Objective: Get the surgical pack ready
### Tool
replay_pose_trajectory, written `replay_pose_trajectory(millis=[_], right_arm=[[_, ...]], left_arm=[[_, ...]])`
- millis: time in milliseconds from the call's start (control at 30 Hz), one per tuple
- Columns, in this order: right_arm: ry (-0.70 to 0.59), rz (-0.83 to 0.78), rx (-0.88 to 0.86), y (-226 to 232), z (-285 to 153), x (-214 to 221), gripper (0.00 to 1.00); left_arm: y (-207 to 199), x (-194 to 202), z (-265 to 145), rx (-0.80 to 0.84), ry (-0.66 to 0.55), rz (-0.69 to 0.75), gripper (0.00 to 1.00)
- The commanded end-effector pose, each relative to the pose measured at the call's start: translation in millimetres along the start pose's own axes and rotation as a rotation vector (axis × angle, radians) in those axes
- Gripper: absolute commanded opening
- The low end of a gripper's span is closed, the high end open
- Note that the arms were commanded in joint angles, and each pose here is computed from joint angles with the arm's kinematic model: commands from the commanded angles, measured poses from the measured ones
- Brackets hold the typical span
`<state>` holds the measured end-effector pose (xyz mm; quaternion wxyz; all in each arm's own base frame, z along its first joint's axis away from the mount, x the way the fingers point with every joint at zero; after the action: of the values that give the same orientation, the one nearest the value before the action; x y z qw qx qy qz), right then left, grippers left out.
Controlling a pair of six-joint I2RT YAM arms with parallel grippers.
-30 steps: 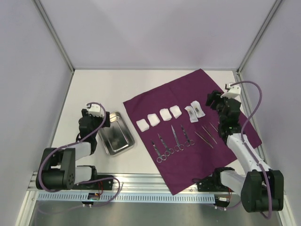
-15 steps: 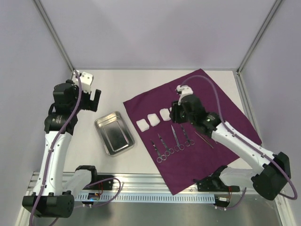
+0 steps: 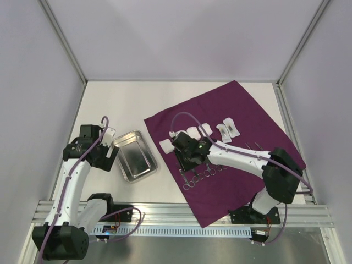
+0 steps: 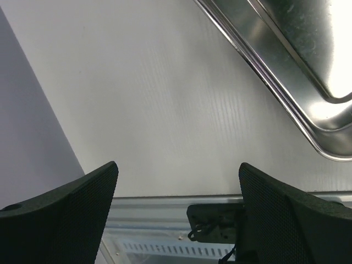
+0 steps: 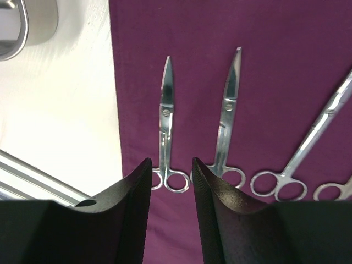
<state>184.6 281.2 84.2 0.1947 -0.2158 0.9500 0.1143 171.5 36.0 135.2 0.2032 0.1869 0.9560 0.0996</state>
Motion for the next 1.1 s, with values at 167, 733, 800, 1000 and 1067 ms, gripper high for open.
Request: replay_pose_trajectory(millis=[167,733,800,1000,1067], right_arm=[[0.074,0.023,-0.064,30,29,4,0.38],[0.184,0.001,0.093,12,66,35,0.22],[0.184,-0.001,0.105,11,68,35,0.12],[0.121,0.017,0.086,15,55,19,0.00],[0.088,0.023,0.069,18,47,12,0.00]], left_arm=[[25,3,3,-0.174,-0.007,-0.057,1.00],[26,1,3,-0.181,-0.032,-0.056,1.00],[26,1,3,-0.180,-0.034,-0.056,1.00],[25,1,2,-0.175,-0.037,-0.053,1.00],[24,1,3,-0.171,-0.038,-0.052,1.00]])
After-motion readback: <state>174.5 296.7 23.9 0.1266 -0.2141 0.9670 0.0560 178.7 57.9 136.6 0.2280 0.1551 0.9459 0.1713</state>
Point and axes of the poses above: each gripper's point midway between its finger pads, its own z axis out along the fingers, its own y axis along the line the jaws close on, x = y × z, the point moved 1 cm from there along -z, back along the fingers, and after that the axes turned 4 degrees about z, right-handed, at the moved point
